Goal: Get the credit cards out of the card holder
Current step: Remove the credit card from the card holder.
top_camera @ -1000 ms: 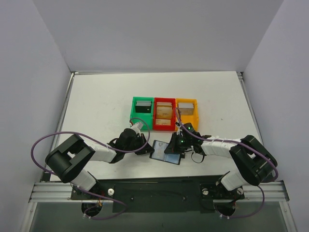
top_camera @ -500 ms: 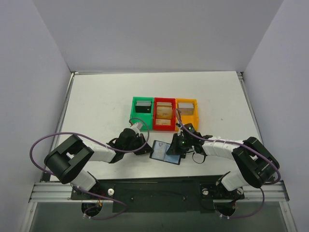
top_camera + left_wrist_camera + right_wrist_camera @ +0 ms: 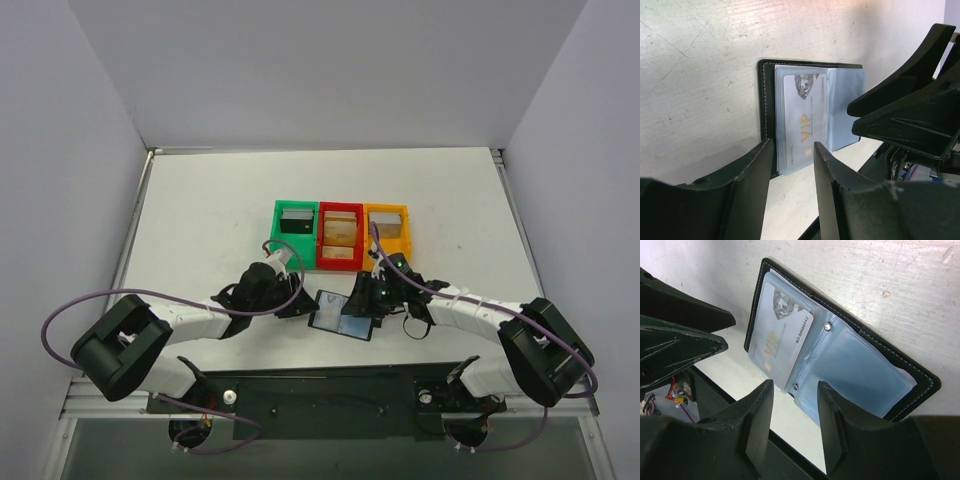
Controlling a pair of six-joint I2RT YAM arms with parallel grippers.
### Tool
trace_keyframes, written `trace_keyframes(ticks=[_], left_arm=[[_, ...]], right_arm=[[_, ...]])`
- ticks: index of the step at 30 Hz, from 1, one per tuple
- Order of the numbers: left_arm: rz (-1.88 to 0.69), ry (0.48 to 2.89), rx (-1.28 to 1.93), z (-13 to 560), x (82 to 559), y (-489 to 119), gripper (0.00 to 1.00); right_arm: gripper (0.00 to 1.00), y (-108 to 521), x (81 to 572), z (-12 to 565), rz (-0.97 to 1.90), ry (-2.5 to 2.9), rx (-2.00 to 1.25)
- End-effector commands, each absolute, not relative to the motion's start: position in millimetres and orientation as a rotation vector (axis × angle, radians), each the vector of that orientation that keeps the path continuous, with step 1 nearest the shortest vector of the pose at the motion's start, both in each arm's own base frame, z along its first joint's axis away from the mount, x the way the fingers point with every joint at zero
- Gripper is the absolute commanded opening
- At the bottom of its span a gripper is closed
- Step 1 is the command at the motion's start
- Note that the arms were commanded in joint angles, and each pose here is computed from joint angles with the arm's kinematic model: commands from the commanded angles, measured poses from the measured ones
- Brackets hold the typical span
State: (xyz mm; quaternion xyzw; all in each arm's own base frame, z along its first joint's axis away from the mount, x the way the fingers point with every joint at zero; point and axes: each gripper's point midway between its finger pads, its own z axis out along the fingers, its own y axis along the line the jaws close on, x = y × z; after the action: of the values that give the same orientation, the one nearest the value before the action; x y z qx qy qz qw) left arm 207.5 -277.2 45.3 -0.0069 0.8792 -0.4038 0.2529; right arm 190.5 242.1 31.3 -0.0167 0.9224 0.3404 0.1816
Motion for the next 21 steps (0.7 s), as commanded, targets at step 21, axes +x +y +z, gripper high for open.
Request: trace_keyframes(ticks=[21], left_arm=[[-1.177, 2.381, 0.041, 42, 210, -304, 0.32]], right_arm=[[0.4, 257, 199, 45, 1.057, 2.556, -0.056]])
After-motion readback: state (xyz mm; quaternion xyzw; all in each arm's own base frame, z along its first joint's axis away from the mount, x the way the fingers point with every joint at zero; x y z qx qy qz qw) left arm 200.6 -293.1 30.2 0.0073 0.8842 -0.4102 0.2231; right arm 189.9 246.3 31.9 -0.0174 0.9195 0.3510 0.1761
